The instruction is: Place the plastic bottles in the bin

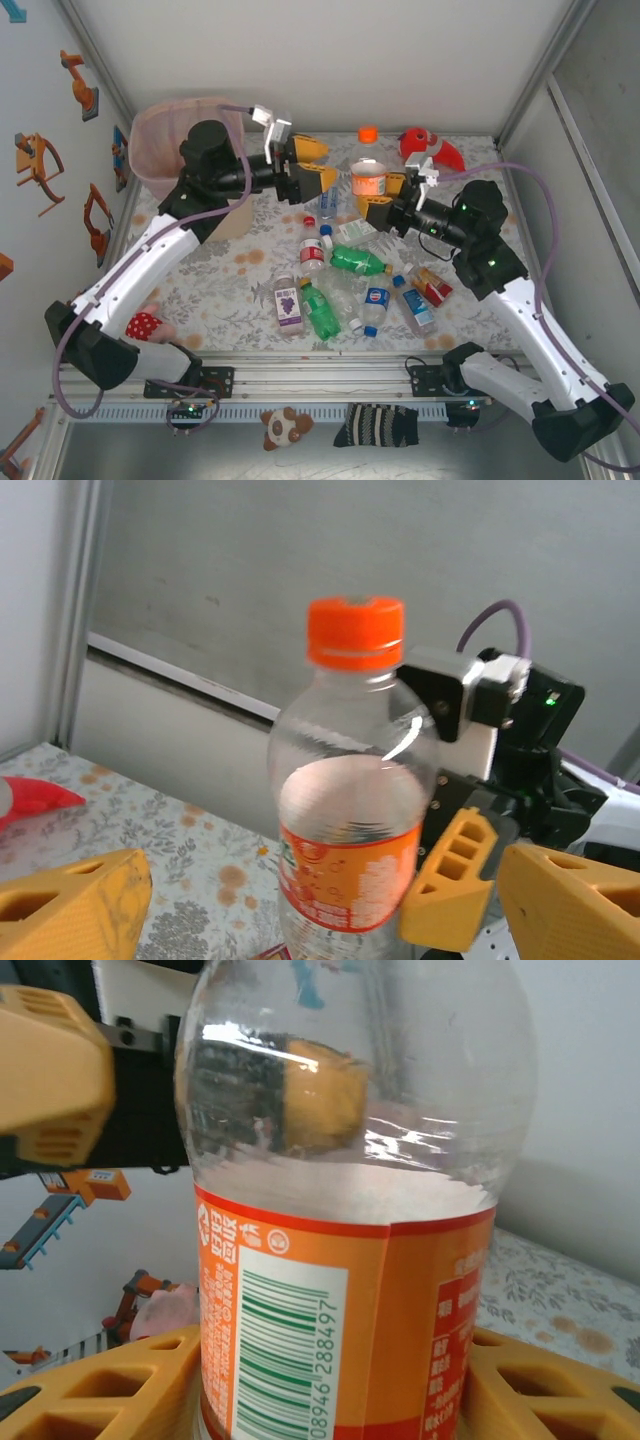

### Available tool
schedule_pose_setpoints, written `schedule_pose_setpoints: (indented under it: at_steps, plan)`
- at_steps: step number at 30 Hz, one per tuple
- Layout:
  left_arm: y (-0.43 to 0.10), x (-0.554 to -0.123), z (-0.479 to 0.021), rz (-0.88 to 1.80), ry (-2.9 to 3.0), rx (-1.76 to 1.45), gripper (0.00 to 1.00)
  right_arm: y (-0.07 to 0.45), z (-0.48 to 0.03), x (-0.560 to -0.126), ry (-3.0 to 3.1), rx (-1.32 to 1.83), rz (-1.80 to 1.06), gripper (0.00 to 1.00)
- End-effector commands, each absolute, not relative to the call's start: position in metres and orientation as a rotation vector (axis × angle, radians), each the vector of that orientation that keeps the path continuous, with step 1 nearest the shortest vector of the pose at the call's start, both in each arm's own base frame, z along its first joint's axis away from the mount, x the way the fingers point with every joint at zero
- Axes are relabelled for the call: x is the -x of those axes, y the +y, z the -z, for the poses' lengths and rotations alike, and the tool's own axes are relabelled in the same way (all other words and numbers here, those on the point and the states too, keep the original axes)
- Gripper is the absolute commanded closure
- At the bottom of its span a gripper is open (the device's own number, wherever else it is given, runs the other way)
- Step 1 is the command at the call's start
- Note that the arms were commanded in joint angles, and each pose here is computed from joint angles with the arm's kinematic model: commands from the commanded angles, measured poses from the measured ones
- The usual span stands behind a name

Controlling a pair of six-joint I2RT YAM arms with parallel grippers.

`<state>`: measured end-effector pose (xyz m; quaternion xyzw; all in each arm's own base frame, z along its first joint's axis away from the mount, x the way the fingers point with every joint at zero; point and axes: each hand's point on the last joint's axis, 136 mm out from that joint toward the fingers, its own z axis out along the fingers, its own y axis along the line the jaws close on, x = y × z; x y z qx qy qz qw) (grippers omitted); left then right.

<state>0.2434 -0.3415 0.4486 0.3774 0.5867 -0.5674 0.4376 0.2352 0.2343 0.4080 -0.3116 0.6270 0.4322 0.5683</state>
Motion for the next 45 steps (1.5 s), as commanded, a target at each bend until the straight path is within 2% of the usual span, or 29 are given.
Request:
schedule_pose_setpoints:
  at_steps: [1,9,13,24,31,39,41,43,45]
  plan:
    - [-0.353,-0.234,-0.462,1.431,1.372,-1.007,0.09,0.236,-0.436,-0.225,1.359,0.777,-0.995,0.54]
    - [-0.379,-0.216,-0.467,1.517,1.312,-1.085,0.08,0.241,-0.433,-0.223,1.367,0.794,-0.987,0.54]
    - [-0.382,-0.215,-0.475,1.530,1.275,-1.071,0.11,0.243,-0.431,-0.221,1.369,0.805,-0.993,0.54]
    - [-0.388,-0.220,-0.479,1.547,1.264,-1.035,0.27,0.244,-0.431,-0.220,1.373,0.804,-0.976,0.54]
    - [-0.390,-0.219,-0.476,1.549,1.269,-1.050,0.31,0.244,-0.430,-0.221,1.383,0.796,-0.973,0.54]
    - [-0.388,-0.219,-0.474,1.517,1.268,-1.054,0.48,0.243,-0.432,-0.222,1.387,0.785,-0.964,0.54]
    - [-0.387,-0.221,-0.473,1.495,1.278,-1.045,0.49,0.242,-0.431,-0.223,1.395,0.779,-0.960,0.50]
    - [-0.386,-0.225,-0.472,1.464,1.292,-1.029,0.51,0.241,-0.430,-0.224,1.407,0.772,-0.952,0.35]
    - [-0.384,-0.229,-0.471,1.434,1.307,-1.012,0.52,0.240,-0.430,-0.226,1.421,0.758,-0.941,0.26]
